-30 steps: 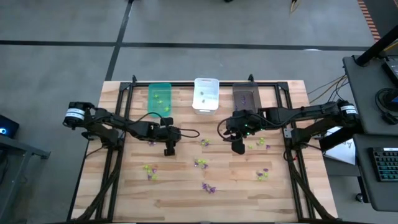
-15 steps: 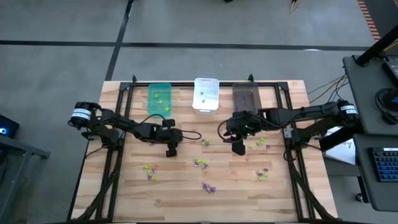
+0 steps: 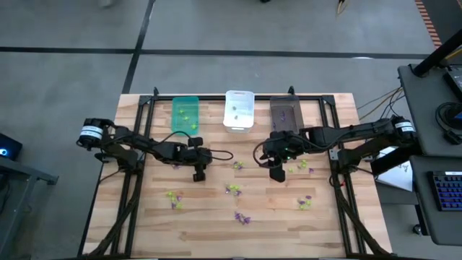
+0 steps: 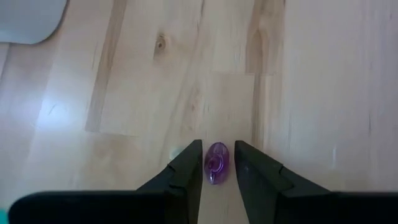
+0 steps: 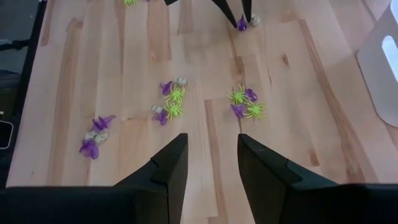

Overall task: Sort Halloween decoration
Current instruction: Put the purple witch hat toy into the gray bin

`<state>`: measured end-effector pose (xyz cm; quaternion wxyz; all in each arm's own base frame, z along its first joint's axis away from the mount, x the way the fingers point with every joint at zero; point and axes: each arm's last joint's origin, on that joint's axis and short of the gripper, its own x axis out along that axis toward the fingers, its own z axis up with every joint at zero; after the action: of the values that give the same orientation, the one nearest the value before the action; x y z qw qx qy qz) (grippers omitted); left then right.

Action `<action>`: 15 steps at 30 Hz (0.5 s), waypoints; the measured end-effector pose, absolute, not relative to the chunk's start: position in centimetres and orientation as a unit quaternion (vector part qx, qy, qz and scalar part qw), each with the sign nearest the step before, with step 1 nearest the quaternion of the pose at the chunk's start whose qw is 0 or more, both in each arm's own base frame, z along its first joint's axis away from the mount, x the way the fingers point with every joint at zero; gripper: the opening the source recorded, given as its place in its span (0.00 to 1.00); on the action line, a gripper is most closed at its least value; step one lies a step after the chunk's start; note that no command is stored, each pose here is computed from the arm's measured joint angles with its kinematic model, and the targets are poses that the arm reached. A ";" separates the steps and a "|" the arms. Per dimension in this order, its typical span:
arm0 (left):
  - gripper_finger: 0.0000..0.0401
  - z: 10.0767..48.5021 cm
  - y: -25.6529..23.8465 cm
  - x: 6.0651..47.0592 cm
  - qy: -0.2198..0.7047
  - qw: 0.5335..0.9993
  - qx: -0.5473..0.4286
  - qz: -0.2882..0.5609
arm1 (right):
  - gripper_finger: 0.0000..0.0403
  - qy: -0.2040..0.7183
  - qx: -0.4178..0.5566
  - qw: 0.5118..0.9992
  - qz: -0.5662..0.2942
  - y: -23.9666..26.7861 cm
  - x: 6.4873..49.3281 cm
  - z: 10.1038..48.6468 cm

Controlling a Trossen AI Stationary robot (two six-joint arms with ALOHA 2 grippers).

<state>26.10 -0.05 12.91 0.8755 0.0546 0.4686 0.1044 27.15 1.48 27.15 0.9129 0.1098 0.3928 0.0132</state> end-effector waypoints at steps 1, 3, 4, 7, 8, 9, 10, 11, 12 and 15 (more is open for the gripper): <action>0.19 12.9 0.0 26.1 0.468 0.876 0.055 0.104 | 0.32 0.393 0.109 0.913 0.014 1.5 27.1 27.2; 0.19 12.9 0.0 26.1 0.468 0.876 0.055 0.104 | 0.32 0.393 0.110 0.913 0.014 1.6 27.1 27.2; 0.19 12.9 0.0 26.1 0.469 0.875 0.055 0.104 | 0.32 0.393 0.110 0.913 0.014 1.6 27.1 27.2; 0.19 12.9 0.0 26.0 0.472 0.874 0.055 0.104 | 0.32 0.393 0.110 0.913 0.015 1.6 27.1 27.2; 0.19 12.9 0.0 26.0 0.474 0.873 0.055 0.104 | 0.32 0.393 0.110 0.913 0.015 1.6 27.1 27.2; 0.19 12.8 0.0 25.9 0.476 0.871 0.056 0.104 | 0.32 0.393 0.110 0.913 0.015 1.6 27.1 27.2; 0.19 12.8 0.0 25.9 0.478 0.870 0.056 0.104 | 0.32 0.393 0.110 0.913 0.015 1.6 27.1 27.2; 0.19 12.8 0.0 25.9 0.478 0.870 0.056 0.104 | 0.32 0.393 0.110 0.913 0.015 1.6 27.1 27.2; 0.19 12.8 0.0 25.9 0.478 0.871 0.056 0.104 | 0.32 0.393 0.110 0.913 0.015 1.6 27.1 27.2; 0.18 12.8 0.0 25.9 0.478 0.871 0.056 0.104 | 0.32 0.393 0.110 0.913 0.015 1.6 27.1 27.2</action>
<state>25.89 -0.04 12.82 0.8706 0.0558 0.4776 0.1040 27.14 1.60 27.15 0.9128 0.1101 0.3931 0.0147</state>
